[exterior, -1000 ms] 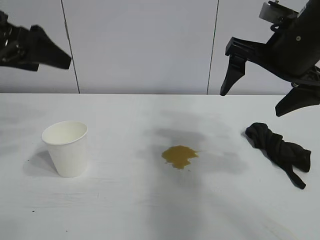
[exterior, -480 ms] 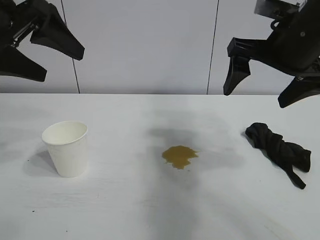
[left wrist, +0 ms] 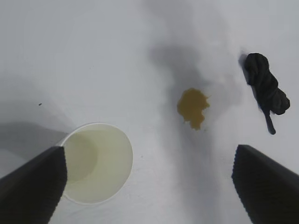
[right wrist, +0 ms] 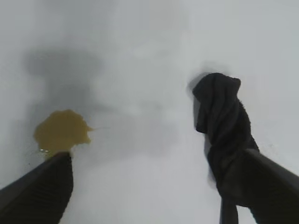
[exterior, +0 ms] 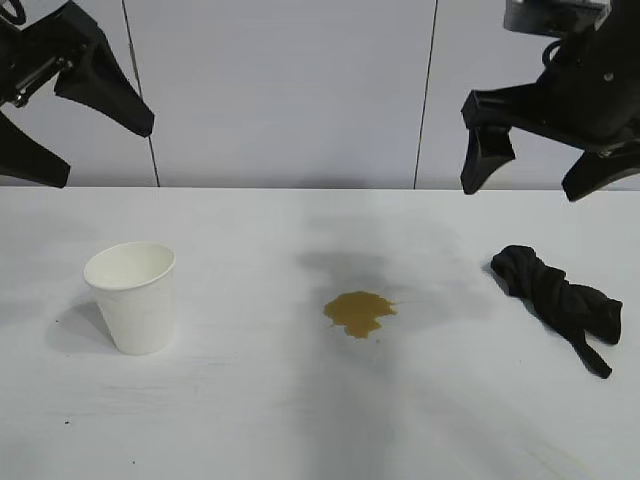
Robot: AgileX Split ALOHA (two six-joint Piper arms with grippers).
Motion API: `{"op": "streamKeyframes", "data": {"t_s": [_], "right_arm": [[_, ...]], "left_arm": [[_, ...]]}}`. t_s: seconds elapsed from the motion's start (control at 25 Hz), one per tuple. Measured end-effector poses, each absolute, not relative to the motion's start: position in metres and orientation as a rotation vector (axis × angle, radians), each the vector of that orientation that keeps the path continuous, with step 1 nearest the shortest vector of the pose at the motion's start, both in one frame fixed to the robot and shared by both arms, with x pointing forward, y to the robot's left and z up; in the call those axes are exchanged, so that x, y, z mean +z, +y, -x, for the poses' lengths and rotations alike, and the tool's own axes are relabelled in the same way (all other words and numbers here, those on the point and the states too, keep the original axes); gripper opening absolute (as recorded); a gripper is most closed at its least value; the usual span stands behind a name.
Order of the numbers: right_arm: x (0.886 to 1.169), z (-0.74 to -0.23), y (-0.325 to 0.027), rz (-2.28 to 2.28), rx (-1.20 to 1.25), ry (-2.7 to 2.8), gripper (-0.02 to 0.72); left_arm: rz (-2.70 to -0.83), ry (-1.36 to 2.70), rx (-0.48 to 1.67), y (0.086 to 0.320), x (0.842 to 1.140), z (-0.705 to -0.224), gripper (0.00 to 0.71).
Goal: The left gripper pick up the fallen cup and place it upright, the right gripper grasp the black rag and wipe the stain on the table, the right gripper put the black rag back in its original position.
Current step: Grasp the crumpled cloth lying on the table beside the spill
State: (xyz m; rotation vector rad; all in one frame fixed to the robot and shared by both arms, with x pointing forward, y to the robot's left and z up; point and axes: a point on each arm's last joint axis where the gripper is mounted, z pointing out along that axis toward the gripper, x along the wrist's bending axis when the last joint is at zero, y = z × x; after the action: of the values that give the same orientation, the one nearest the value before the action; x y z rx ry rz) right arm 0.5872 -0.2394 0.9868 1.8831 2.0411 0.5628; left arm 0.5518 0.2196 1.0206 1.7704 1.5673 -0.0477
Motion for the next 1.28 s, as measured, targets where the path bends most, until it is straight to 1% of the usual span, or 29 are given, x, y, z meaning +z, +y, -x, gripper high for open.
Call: {"op": "streamKeyframes", "data": {"t_s": [0.2,0.36,0.4,0.44,0.56,0.68,0.72,0.76,0.84,0.88,0.92,1.04,1.16,1.28], "right_arm": [[0.943,-0.603,-0.259,-1.957,0.456,2.032,0.649],[0.921,-0.608,-0.261,-1.968,0.415,2.051,0.638],[0.917,-0.609,-0.261,-1.970,0.411,2.053,0.623],[0.913,-0.609,-0.261,-1.973,0.407,2.055,0.602],[0.905,-0.611,-0.261,-1.968,0.394,2.059,0.501],[0.897,-0.613,-0.263,-1.962,0.368,2.055,0.449],[0.894,-0.613,-0.264,-1.965,0.354,2.051,0.418],[0.892,-0.613,-0.264,-1.967,0.341,2.046,0.354],[0.892,-0.614,-0.266,-1.977,0.331,2.025,0.169],[0.892,-0.614,-0.266,-1.985,0.330,2.016,0.122],[0.893,-0.614,-0.266,-1.994,0.333,2.005,0.106],[0.903,-0.611,-0.266,-2.041,0.344,1.980,0.106],[0.928,-0.607,-0.261,-2.067,0.431,1.949,0.106],[0.957,-0.599,-0.241,-2.023,0.549,1.976,0.106]], "left_arm": [[-1.780,1.565,-0.061,0.219,1.020,-0.551,0.694],[-1.779,1.566,-0.062,0.219,1.020,-0.551,0.694],[-1.779,1.566,-0.062,0.219,1.020,-0.551,0.694],[-1.779,1.566,-0.062,0.219,1.020,-0.551,0.694],[-1.782,1.566,-0.062,0.219,1.020,-0.551,0.694],[-1.786,1.564,-0.066,0.219,1.020,-0.550,0.694],[-1.790,1.563,-0.071,0.219,1.020,-0.550,0.694],[-1.792,1.563,-0.072,0.219,1.020,-0.550,0.694],[-1.794,1.561,-0.078,0.219,1.020,-0.549,0.694],[-1.794,1.561,-0.078,0.219,1.020,-0.549,0.694],[-1.794,1.561,-0.079,0.219,1.020,-0.549,0.694],[-1.795,1.561,-0.080,0.219,1.020,-0.549,0.694],[-1.795,1.561,-0.080,0.219,1.020,-0.549,0.694],[-1.795,1.561,-0.080,0.219,1.020,-0.549,0.694]]}}
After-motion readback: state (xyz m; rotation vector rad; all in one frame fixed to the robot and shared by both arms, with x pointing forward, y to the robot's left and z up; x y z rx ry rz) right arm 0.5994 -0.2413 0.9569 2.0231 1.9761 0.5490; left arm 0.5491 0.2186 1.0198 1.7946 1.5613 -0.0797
